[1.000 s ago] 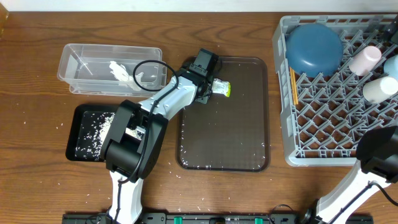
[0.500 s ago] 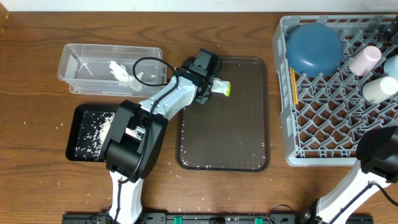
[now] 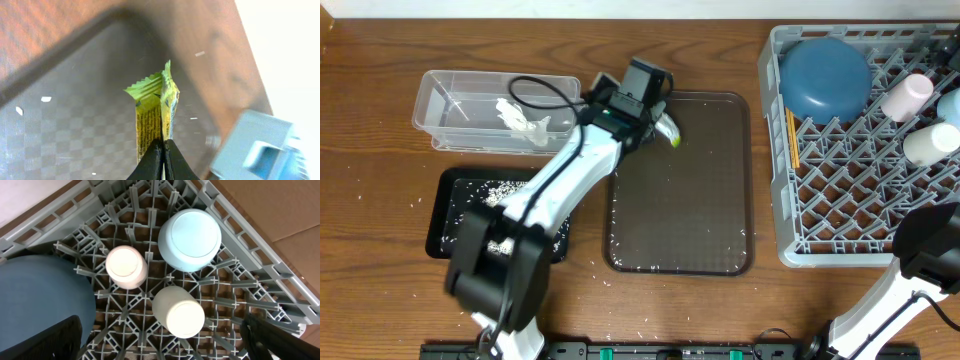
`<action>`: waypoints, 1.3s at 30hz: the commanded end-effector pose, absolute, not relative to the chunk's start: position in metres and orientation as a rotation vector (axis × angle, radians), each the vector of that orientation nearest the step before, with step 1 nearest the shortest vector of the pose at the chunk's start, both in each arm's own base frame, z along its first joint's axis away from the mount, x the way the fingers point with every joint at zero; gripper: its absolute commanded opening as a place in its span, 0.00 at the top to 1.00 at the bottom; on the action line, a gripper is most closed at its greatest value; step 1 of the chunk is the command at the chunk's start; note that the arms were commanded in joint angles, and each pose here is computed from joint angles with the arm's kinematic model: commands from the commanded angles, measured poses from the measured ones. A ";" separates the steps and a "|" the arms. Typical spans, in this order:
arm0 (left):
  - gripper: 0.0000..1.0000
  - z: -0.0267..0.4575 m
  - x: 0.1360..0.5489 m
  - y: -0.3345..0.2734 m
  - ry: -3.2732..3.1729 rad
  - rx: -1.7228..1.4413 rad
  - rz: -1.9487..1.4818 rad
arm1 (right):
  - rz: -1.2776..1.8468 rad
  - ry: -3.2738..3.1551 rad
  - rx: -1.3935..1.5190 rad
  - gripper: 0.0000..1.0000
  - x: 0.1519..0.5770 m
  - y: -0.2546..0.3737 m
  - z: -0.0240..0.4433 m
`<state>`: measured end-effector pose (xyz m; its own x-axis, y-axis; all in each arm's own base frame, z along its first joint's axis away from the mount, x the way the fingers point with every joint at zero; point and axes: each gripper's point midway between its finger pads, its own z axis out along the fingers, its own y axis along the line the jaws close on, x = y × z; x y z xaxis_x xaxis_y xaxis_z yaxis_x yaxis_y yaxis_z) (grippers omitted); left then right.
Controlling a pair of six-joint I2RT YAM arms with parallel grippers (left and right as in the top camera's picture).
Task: Sort waste into correct bins and load items into the dishwasher rack
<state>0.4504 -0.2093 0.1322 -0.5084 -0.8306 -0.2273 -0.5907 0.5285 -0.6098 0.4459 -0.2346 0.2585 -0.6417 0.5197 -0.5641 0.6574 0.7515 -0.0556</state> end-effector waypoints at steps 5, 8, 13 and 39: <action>0.94 0.169 0.458 -0.150 2.153 -1.072 -0.433 | -0.356 2.418 0.910 0.01 0.443 -0.242 0.256; 0.94 0.169 0.460 -0.116 2.114 -1.139 -0.353 | -0.356 2.418 0.910 0.01 0.443 -0.242 0.256; 0.94 0.167 0.469 -0.053 2.034 -1.275 -0.277 | -0.356 2.418 0.910 0.01 0.443 -0.242 0.256; 0.23 0.166 0.472 -0.189 2.347 0.180 -0.419 | -0.356 2.418 0.909 0.01 0.443 -0.241 0.256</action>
<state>0.4665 -0.1900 0.1866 -0.7693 -0.1545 -0.6200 0.2048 0.8595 -0.4683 0.4459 -0.2346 0.2585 -0.6417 0.5197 -0.5641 0.6574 0.7515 -0.0556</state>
